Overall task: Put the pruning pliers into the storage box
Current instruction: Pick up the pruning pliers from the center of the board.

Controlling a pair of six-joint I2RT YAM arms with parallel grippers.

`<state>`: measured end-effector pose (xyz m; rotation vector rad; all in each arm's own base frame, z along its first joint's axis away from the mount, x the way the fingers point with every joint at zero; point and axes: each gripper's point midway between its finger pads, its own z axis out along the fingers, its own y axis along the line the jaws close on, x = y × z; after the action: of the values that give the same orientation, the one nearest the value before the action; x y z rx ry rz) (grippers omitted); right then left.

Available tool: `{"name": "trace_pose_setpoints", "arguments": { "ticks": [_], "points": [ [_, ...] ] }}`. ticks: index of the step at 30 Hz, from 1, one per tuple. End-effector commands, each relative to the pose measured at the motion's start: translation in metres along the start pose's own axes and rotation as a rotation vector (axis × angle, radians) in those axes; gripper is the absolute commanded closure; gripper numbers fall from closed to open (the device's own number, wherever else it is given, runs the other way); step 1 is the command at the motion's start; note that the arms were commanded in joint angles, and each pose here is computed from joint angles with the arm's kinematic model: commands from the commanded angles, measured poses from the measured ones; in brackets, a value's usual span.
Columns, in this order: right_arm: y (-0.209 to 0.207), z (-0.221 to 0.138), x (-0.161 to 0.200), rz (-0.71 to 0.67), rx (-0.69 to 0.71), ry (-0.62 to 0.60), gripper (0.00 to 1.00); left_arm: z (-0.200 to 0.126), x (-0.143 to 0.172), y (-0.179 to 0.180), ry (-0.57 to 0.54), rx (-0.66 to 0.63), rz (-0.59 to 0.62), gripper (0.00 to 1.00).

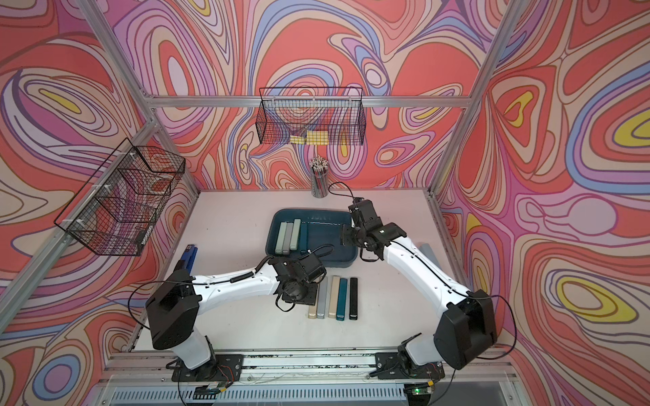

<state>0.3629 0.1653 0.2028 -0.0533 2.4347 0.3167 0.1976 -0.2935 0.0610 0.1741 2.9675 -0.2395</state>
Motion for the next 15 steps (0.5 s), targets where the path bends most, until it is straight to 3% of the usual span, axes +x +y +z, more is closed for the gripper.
{"name": "trace_pose_setpoints", "arguments": {
  "ticks": [1, 15],
  "points": [
    [-0.002, 0.0, 0.002, 0.013, 0.005, -0.003, 0.36, 0.002, -0.005, -0.008, -0.009, 0.01, -0.02, 0.43],
    [-0.002, 0.001, 0.005, 0.009, 0.007, 0.006, 0.36, 0.015, -0.008, -0.013, 0.008, -0.003, -0.017, 0.43]
  ]
}}
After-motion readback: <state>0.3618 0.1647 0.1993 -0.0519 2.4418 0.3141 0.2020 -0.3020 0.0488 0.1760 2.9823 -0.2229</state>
